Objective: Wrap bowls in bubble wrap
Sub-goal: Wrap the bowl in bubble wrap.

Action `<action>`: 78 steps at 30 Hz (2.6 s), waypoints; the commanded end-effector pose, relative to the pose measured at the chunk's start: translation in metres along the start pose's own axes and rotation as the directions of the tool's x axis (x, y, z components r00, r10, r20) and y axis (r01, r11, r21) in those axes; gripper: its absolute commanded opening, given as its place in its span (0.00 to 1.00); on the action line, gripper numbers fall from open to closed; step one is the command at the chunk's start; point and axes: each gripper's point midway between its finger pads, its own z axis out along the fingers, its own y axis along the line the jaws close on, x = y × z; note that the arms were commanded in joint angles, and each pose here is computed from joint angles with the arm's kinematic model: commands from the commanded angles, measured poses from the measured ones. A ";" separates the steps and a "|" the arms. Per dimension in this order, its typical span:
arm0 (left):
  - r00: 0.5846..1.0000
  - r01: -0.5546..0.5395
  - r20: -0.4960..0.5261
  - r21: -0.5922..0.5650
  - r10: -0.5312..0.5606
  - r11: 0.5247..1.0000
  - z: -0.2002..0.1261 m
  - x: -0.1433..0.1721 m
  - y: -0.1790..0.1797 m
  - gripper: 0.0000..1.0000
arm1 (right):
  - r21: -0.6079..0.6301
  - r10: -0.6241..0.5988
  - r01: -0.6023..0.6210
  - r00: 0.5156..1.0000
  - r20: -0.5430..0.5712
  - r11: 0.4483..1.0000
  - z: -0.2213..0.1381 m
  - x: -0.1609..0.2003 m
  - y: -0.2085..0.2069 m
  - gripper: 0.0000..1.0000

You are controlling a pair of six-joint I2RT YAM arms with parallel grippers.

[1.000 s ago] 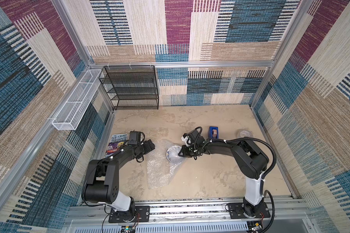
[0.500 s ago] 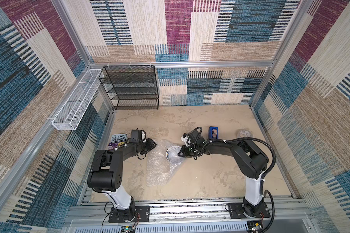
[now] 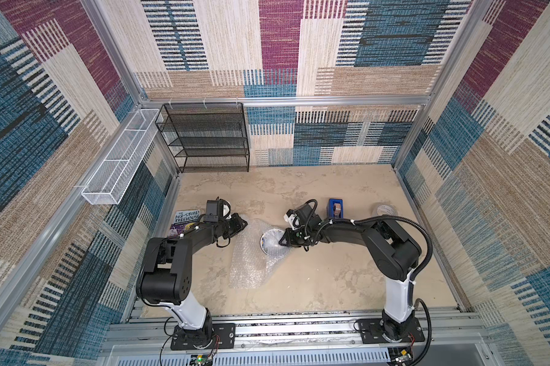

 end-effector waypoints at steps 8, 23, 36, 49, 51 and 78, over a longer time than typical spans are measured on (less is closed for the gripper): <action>0.988 -0.154 0.027 0.160 0.152 0.975 -0.024 0.005 -0.059 0.00 | 0.107 0.014 -0.010 0.999 -0.032 0.994 0.005 0.007 -0.020 0.00; 0.908 -0.382 -0.035 0.333 0.417 0.862 -0.035 0.086 -0.120 0.00 | 0.150 0.038 -0.031 0.998 -0.044 0.988 0.012 0.012 -0.030 0.00; 0.829 -0.437 -0.161 0.408 0.535 0.801 -0.028 0.161 -0.114 0.00 | 0.160 0.063 -0.056 0.997 -0.038 0.985 0.014 0.019 -0.034 0.00; 0.804 -0.369 -0.341 0.358 0.488 0.858 0.003 0.185 -0.085 0.00 | 0.131 0.065 -0.064 0.998 -0.002 0.989 0.004 0.013 -0.023 0.01; 0.797 -0.370 -0.360 0.342 0.484 0.864 0.007 0.186 -0.082 0.00 | 0.124 0.060 -0.061 0.998 0.008 0.990 0.000 0.010 -0.019 0.06; 0.761 -0.455 -0.404 0.226 0.508 0.862 0.014 0.181 -0.070 0.00 | 0.010 0.062 -0.066 0.972 0.228 0.998 -0.087 -0.018 -0.004 0.62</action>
